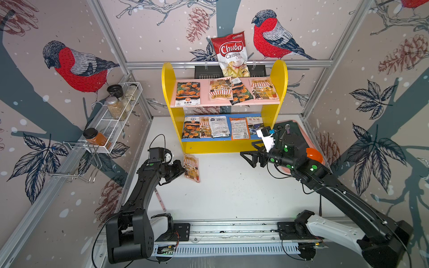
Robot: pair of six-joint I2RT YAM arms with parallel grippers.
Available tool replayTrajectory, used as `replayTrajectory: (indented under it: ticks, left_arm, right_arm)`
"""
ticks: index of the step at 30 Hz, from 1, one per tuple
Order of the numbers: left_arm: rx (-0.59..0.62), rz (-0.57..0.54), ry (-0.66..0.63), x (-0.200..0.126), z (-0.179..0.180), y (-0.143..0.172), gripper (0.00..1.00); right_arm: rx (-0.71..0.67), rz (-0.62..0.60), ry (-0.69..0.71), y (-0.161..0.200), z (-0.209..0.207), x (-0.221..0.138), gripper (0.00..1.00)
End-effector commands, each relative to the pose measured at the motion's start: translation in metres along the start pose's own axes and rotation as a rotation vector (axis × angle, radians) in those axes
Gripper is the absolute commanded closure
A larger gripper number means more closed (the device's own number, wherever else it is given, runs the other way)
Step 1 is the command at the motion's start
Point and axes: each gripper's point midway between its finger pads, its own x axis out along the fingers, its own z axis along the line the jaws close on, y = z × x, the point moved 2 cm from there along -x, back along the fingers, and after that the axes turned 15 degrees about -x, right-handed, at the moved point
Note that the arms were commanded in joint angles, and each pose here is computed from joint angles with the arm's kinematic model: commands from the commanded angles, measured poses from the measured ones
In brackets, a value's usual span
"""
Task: Take the seed bag off the shelf
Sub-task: Place the seed packet at the center of the board.
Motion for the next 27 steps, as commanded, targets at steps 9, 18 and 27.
replayTrajectory:
  ticks: [9, 18, 27]
  left_arm:
    - [-0.035, -0.008, -0.145, 0.014, 0.024, -0.015, 1.0]
    - [-0.037, -0.018, -0.148, 0.016, 0.023, -0.02, 0.86]
    - [-0.032, -0.045, -0.171, 0.009, 0.021, -0.026, 0.73]
  right_arm:
    - [-0.019, -0.027, 0.01, -0.005, 0.001, -0.007, 0.0]
    - [-0.019, -0.03, 0.01, -0.006, 0.001, -0.007, 0.0]
    - [-0.021, -0.03, 0.01, -0.006, 0.002, -0.008, 0.0]
